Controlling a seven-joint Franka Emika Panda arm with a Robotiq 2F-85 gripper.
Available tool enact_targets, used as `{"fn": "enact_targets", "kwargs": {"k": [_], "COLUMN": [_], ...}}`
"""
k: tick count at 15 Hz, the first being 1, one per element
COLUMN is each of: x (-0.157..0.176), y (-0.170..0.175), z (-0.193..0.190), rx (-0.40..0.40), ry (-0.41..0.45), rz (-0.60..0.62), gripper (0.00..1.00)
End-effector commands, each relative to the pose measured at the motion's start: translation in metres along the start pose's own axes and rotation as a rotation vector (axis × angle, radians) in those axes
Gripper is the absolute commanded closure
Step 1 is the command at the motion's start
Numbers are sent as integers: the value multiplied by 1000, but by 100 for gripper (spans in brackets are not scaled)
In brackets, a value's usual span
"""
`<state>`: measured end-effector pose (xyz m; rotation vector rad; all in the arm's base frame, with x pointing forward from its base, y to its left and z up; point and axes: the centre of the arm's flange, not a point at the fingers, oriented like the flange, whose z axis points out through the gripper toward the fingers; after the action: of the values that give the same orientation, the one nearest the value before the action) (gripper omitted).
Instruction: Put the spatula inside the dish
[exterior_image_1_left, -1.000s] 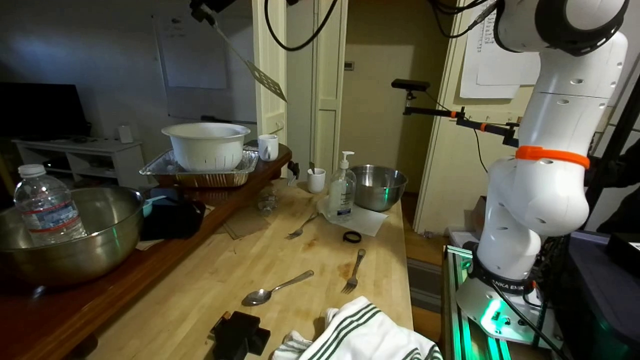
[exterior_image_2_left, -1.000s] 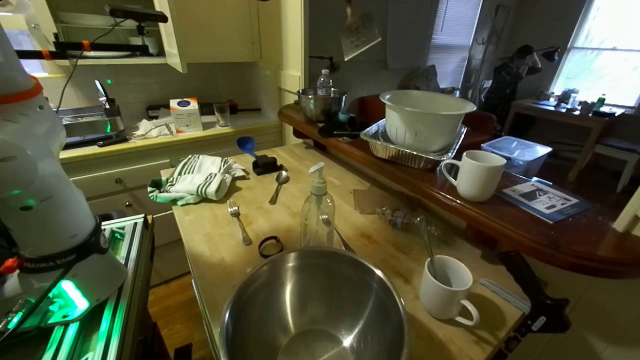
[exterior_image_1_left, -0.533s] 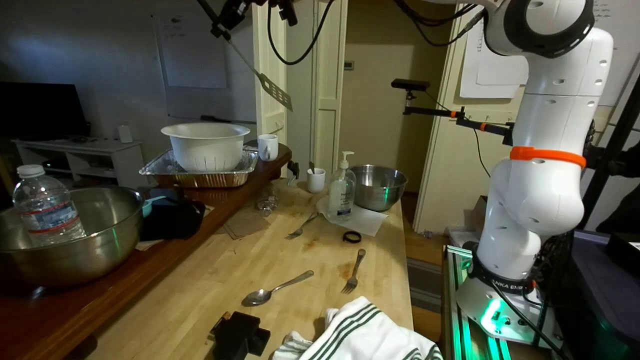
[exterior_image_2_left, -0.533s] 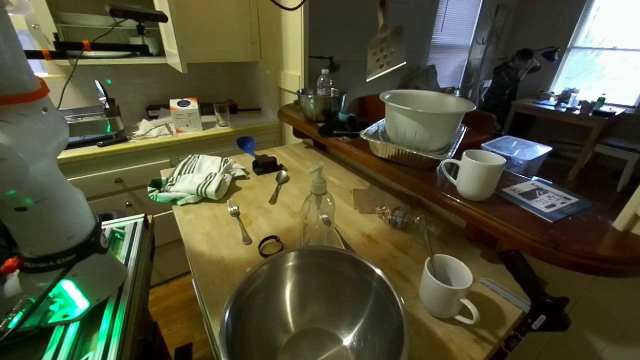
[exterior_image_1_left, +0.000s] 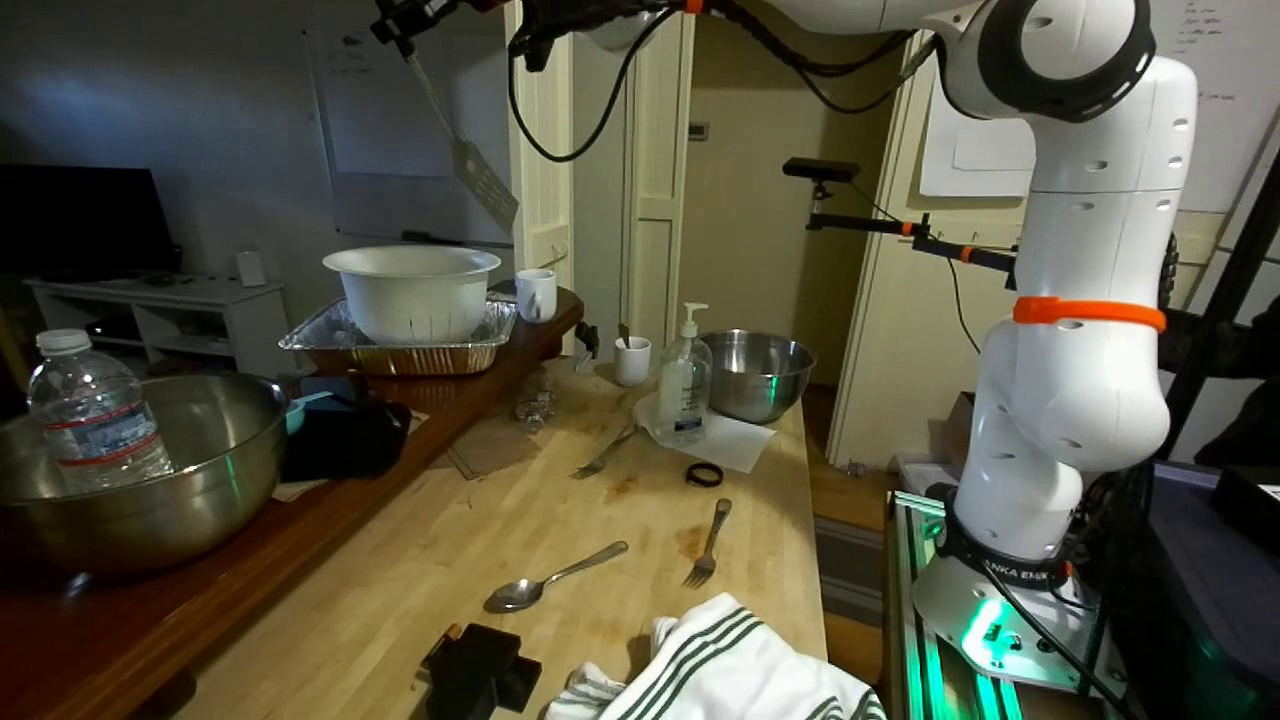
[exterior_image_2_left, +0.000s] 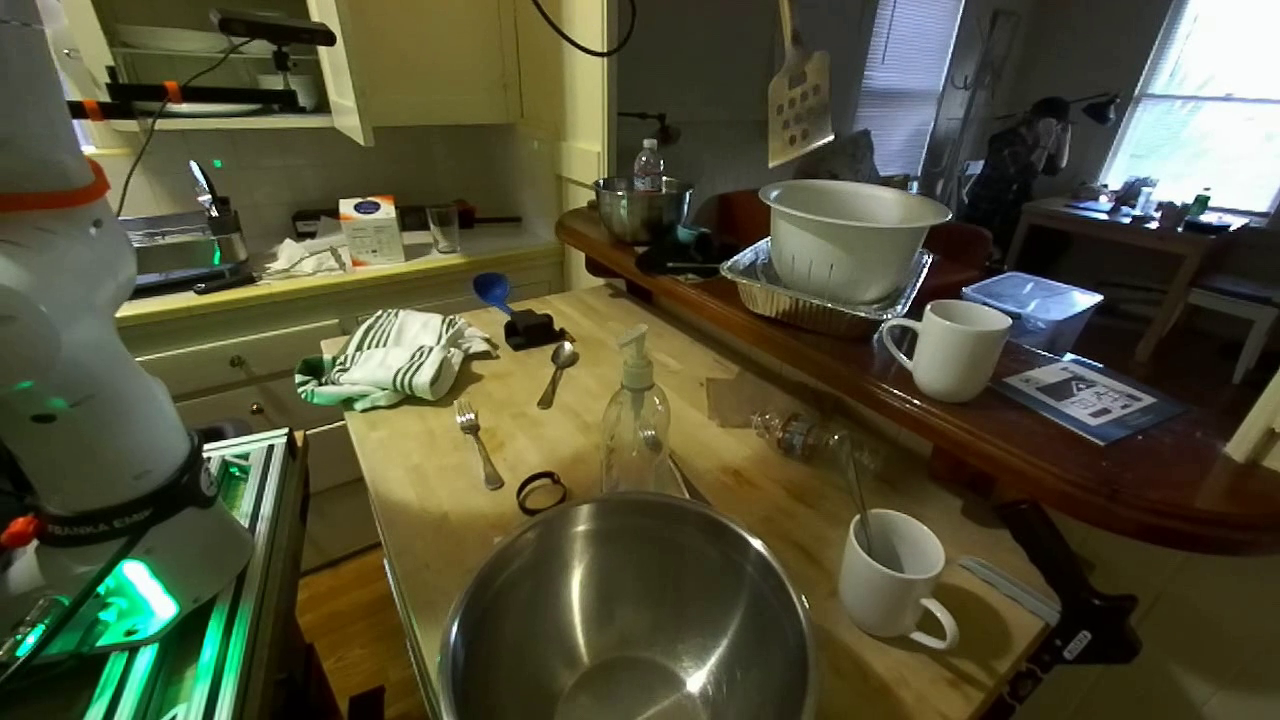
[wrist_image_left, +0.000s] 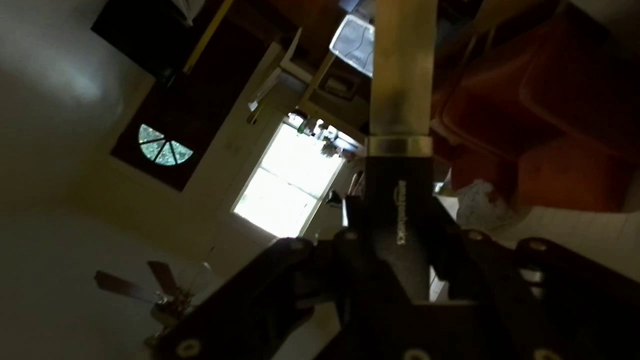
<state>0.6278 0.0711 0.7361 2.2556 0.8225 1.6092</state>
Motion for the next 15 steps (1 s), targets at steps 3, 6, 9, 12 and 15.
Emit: {"fn": "enact_targets", "kwargs": {"k": [3,6,9,12,15], "x": [-4,18,34,28,12], "y": [9,-23,-60,-69,-61], "z": [29,47,61,71,73], "rx": [-61,29,132,154,128], "ry": [266,317,359,330,301], "rz": [143,-4,-96,-183,-234], "gripper": [92,92,92,92,92]}}
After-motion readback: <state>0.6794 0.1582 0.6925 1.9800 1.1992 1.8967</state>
